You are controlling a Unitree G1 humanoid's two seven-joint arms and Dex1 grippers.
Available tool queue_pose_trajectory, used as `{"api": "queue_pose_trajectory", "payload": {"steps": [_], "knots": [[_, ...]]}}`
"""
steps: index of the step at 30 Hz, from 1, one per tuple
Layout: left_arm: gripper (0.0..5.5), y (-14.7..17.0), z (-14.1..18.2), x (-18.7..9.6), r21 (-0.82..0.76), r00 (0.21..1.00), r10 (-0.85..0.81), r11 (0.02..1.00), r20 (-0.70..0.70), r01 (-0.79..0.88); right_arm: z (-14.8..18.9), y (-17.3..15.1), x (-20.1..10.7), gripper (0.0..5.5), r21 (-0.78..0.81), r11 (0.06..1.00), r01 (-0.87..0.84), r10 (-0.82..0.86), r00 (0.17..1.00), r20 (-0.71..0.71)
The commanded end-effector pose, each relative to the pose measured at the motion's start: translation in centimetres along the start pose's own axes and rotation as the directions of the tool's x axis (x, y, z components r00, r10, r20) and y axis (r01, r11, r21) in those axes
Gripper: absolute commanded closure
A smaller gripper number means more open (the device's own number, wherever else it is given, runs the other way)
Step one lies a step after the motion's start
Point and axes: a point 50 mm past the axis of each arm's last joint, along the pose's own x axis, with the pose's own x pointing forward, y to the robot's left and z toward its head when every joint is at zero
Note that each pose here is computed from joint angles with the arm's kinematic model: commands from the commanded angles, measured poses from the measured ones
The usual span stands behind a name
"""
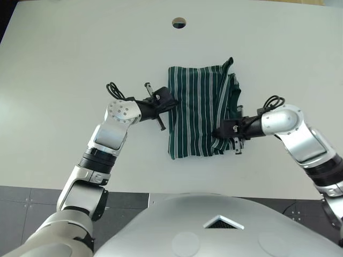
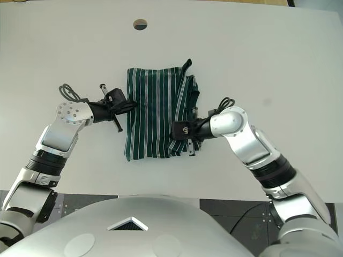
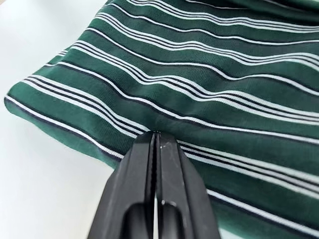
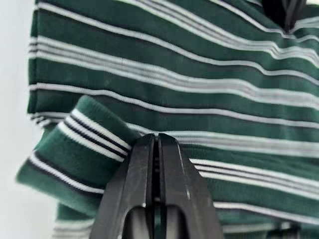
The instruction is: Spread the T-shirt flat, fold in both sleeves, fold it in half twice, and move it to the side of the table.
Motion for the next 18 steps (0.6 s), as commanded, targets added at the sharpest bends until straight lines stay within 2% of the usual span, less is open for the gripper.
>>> {"api": "queue_pose_trajectory", "payload": {"steps": [1, 9, 18], "knots": [[5.40, -0.5, -1.0, 0.3, -0.007, 0.998, -0.019, 1.000, -0.054, 0.018, -0.6, 0.6, -2.0, 5.36, 0.014, 1.000, 0.027, -0.026, 0.999, -0.025], [5.40, -0.4, -1.0, 0.4, -0.005, 0.998, -0.018, 1.000, -0.055, 0.018, -1.6, 2.0, -4.0, 5.36, 0.049, 0.997, 0.058, -0.055, 0.997, -0.053], [5.40, -0.2, -1.2, 0.0, 0.002, 0.998, -0.015, 1.000, -0.061, 0.015, -1.9, 5.1, -1.5, 5.36, 0.024, 0.997, -0.076, 0.077, 0.996, -0.049]]}}
